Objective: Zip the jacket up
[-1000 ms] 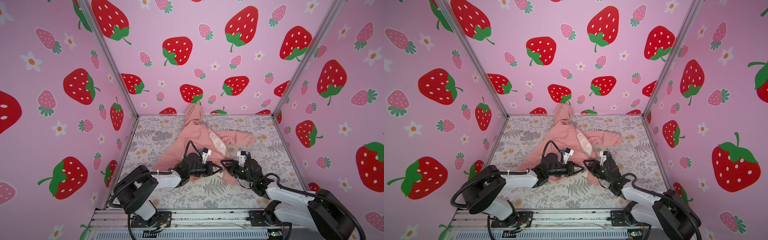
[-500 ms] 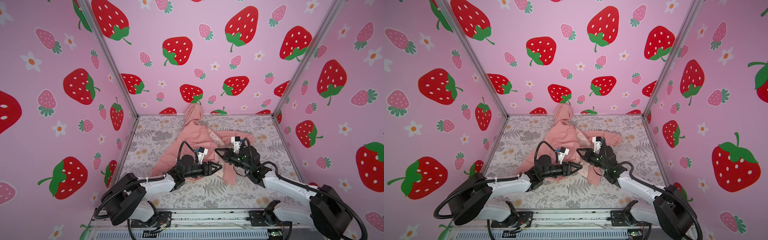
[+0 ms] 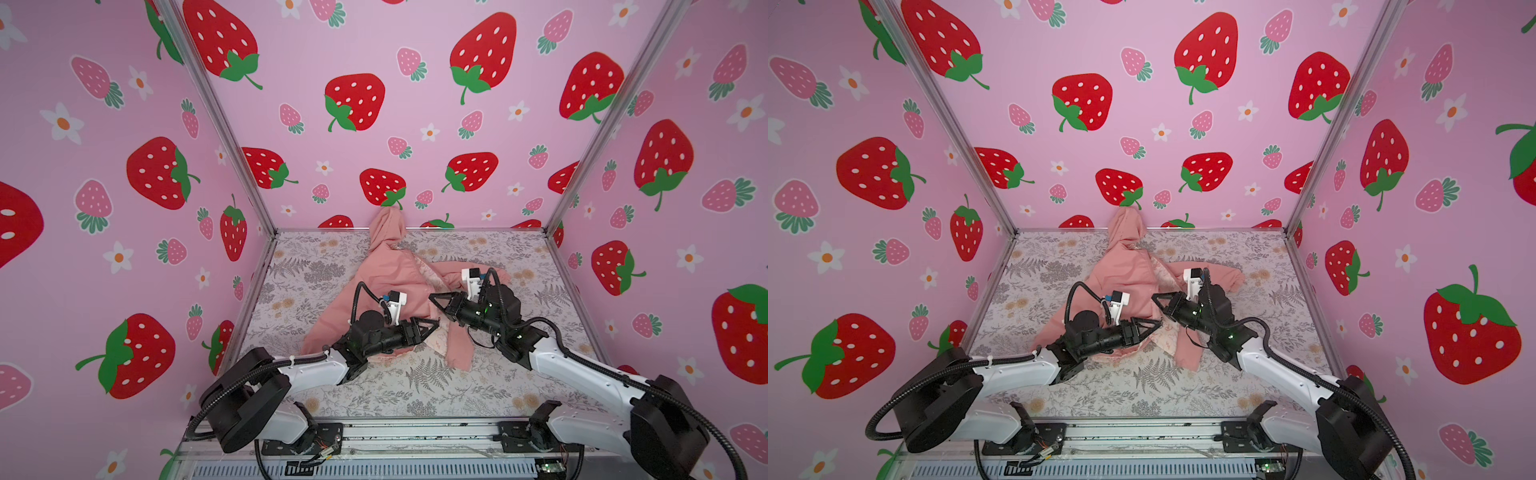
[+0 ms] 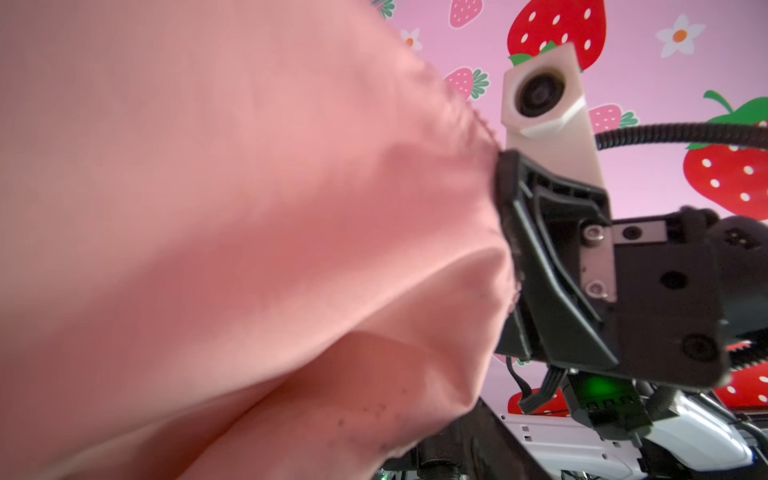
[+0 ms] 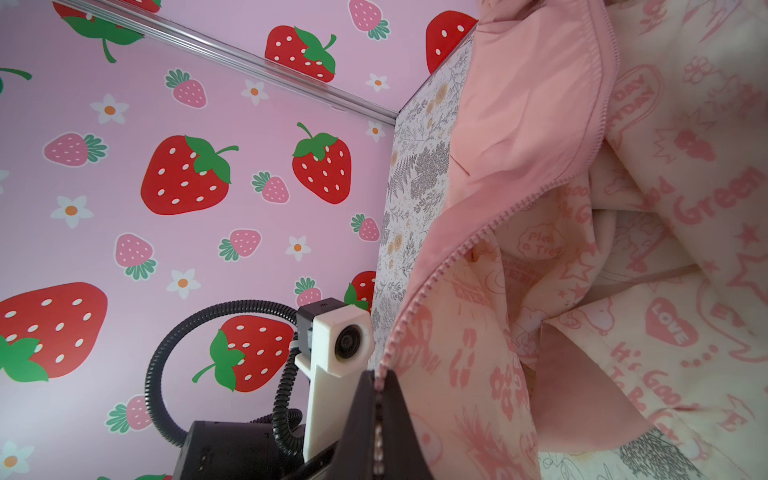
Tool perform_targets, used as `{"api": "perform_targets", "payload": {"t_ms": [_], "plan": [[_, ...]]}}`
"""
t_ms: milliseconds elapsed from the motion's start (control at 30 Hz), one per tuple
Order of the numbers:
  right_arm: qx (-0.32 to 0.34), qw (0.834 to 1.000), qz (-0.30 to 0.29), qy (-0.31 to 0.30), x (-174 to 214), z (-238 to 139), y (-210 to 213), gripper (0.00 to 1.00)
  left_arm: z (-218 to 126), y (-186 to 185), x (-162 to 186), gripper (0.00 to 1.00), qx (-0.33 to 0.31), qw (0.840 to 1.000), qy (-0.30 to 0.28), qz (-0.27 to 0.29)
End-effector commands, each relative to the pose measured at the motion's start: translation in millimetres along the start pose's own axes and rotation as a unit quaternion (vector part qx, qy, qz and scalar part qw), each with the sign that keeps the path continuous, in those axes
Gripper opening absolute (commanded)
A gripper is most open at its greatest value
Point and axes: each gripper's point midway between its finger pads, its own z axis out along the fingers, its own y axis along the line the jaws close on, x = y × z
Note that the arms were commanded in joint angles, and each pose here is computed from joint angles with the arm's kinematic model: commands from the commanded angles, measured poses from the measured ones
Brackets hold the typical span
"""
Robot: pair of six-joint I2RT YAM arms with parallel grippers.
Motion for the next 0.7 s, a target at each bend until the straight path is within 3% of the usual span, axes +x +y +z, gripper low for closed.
{"api": "perform_targets", "payload": {"t_ms": [0,400,667], "plan": [[-0.015,1.000,0.003,-0.020,-11,-5,19,0.00,-5,-8,-17,0.71,-0.004,0.999,-0.033,0.038],[-0.015,1.000,0.009,-0.013,-6,-1,18,0.00,10,-45,-16,0.67,0.060,0.996,0.014,0.070],[-0.016,1.000,0.012,-0.012,-5,0,16,0.00,16,-41,-12,0.48,0.059,0.996,0.026,0.062]]}}
